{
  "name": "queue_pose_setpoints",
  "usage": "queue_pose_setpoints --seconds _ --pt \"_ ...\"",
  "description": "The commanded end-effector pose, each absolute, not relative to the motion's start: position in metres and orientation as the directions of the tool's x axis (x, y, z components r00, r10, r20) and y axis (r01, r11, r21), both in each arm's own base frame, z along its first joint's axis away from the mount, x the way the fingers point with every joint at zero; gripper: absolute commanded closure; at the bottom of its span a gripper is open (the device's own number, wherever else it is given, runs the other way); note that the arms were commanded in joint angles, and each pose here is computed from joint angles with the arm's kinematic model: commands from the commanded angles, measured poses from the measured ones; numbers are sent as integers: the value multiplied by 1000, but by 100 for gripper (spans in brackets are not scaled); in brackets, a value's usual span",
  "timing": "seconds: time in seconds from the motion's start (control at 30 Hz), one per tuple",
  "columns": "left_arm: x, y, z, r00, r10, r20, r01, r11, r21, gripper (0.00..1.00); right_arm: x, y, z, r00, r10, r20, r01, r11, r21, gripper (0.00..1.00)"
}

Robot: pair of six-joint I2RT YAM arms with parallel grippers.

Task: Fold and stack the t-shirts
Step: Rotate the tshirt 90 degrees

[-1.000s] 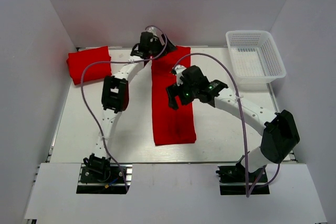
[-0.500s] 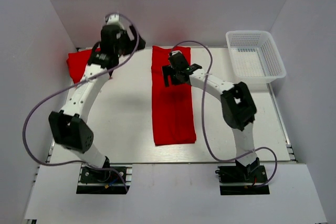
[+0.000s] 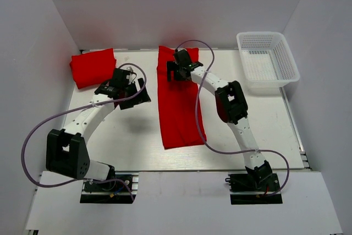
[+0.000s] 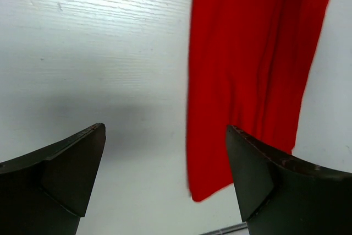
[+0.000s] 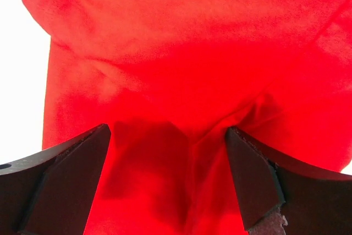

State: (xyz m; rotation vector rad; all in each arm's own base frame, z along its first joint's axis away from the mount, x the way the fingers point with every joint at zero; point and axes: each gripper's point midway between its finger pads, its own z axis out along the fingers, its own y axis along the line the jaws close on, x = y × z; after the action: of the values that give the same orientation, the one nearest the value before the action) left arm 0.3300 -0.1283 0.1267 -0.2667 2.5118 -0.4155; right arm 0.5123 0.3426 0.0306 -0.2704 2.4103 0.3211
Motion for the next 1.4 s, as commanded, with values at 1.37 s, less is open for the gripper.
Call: queue_pose_setpoints --seconds 1.37 --pt "213 -184 72 -968 31 -249 146 876 -460 0 193 245 80 -921 -209 -328 -376 695 613 10"
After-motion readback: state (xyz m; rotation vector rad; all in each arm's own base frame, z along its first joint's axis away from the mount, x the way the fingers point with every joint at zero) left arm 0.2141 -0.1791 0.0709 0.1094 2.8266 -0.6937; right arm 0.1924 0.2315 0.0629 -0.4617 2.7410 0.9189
